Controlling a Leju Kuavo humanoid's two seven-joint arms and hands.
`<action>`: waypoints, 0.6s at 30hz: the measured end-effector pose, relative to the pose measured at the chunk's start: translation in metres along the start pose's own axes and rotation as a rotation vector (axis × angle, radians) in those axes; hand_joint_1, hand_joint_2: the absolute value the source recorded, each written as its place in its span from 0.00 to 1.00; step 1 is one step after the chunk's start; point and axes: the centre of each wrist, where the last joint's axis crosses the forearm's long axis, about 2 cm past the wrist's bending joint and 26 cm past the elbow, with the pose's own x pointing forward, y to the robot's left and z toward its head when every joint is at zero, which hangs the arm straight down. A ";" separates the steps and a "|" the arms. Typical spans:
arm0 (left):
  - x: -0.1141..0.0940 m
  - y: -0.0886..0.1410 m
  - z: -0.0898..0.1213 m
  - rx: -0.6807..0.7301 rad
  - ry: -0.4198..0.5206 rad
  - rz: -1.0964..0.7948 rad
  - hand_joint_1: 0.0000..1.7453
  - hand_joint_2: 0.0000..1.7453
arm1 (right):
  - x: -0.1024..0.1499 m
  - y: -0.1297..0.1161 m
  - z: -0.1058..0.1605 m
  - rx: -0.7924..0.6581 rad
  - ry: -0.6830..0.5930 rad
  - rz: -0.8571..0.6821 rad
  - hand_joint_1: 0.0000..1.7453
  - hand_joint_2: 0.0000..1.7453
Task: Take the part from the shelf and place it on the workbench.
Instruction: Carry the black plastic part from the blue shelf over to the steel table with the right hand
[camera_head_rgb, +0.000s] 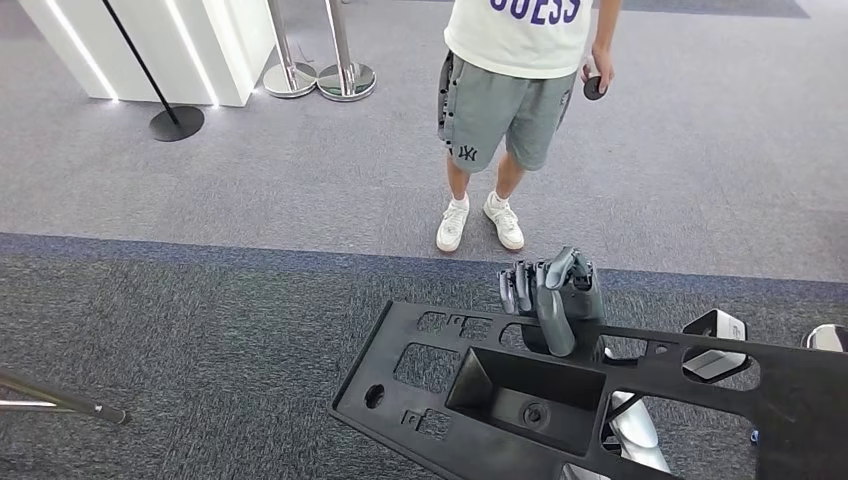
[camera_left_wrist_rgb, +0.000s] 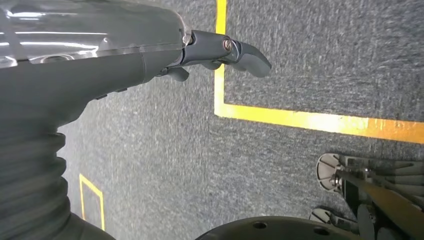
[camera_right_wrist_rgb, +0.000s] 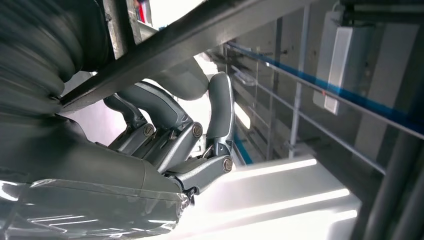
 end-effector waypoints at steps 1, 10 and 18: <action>0.001 0.000 0.000 0.000 0.002 0.001 0.00 1.00 | 0.000 0.000 0.000 0.000 0.000 -0.002 1.00 1.00; 0.007 -0.001 -0.001 0.001 -0.003 0.002 0.00 1.00 | -0.001 -0.003 0.003 -0.009 0.016 -0.010 1.00 1.00; 0.007 0.002 -0.001 0.003 -0.020 0.000 0.00 1.00 | -0.001 -0.004 0.002 0.000 0.015 -0.014 1.00 1.00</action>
